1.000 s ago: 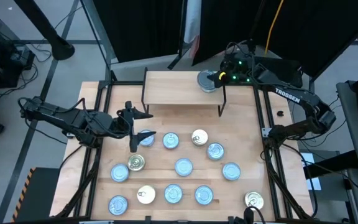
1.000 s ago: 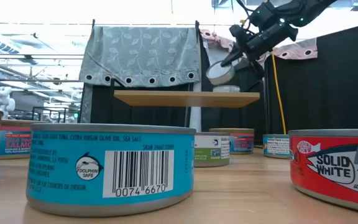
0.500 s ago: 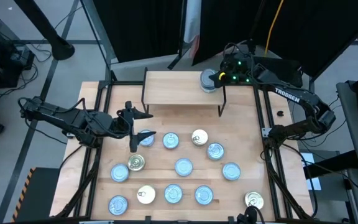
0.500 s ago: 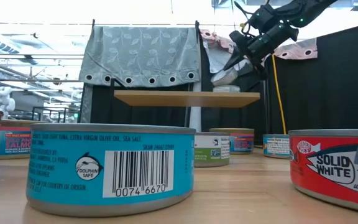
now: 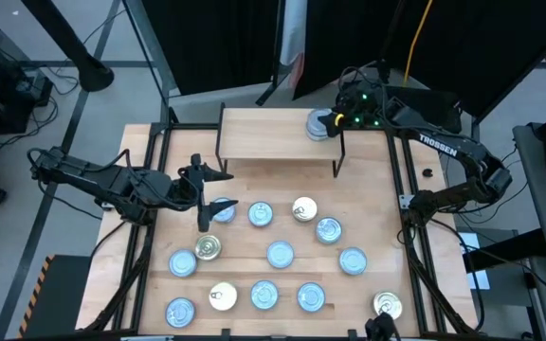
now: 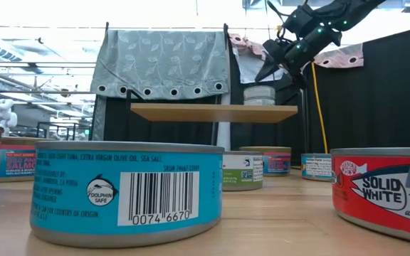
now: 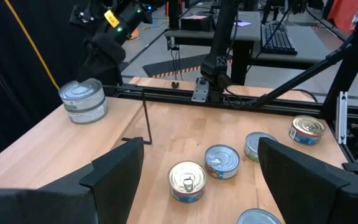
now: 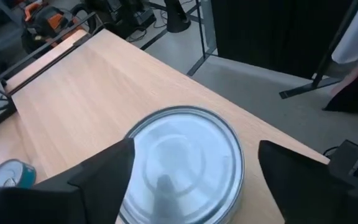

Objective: Stack canned seafood by type on shelf
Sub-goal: Stack the green tuna can on top of the other green tuna cans on the shelf

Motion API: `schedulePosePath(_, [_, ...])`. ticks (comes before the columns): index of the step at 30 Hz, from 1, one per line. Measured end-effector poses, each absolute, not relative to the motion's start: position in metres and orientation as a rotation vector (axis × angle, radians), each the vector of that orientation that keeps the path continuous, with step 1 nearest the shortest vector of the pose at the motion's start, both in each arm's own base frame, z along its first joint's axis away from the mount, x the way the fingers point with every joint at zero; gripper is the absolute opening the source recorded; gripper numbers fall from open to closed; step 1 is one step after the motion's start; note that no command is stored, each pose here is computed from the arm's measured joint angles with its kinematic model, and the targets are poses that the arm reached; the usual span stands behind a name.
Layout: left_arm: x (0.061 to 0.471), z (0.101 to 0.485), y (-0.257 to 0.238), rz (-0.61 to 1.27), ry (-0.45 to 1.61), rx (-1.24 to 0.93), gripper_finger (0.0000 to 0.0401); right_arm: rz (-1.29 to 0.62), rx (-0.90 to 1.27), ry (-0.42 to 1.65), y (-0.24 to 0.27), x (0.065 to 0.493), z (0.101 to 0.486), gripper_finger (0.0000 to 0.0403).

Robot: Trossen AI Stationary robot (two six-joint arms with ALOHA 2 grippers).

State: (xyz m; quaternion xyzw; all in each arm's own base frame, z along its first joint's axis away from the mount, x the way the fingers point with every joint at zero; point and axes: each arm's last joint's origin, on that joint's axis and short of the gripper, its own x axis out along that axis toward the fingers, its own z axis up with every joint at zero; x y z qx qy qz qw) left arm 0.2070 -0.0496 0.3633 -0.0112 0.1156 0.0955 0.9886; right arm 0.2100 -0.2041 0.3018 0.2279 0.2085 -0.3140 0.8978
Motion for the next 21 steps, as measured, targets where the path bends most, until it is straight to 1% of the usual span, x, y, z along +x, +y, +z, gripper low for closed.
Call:
schedulePosePath(4, [0.207, 0.363, -0.050, 0.192, 0.232, -0.023, 0.0313, -0.641, 0.464, 0.435, -0.202, 0.212, 0.302, 0.0350])
schedulePosePath(8, [0.207, 0.363, -0.049, 0.192, 0.233, -0.019, 0.0313, -0.657, 0.448, 0.434, -0.201, 0.211, 0.303, 0.0353])
schedulePosePath(12, [0.207, 0.363, -0.049, 0.190, 0.238, 0.003, 0.0313, -0.640, 0.410, 0.361, -0.190, 0.202, 0.323, 0.0353])
schedulePosePath(14, [0.208, 0.362, -0.050, 0.190, 0.245, 0.006, 0.0313, -0.608, 0.394, 0.333, -0.177, 0.195, 0.339, 0.0352])
schedulePosePath(17, [0.211, 0.359, -0.051, 0.188, 0.261, 0.012, 0.0313, -0.570, 0.374, 0.343, -0.147, 0.177, 0.362, 0.0350])
schedulePosePath(21, [0.216, 0.356, -0.052, 0.184, 0.275, 0.019, 0.0313, -0.519, 0.337, 0.350, -0.101, 0.149, 0.380, 0.0326])
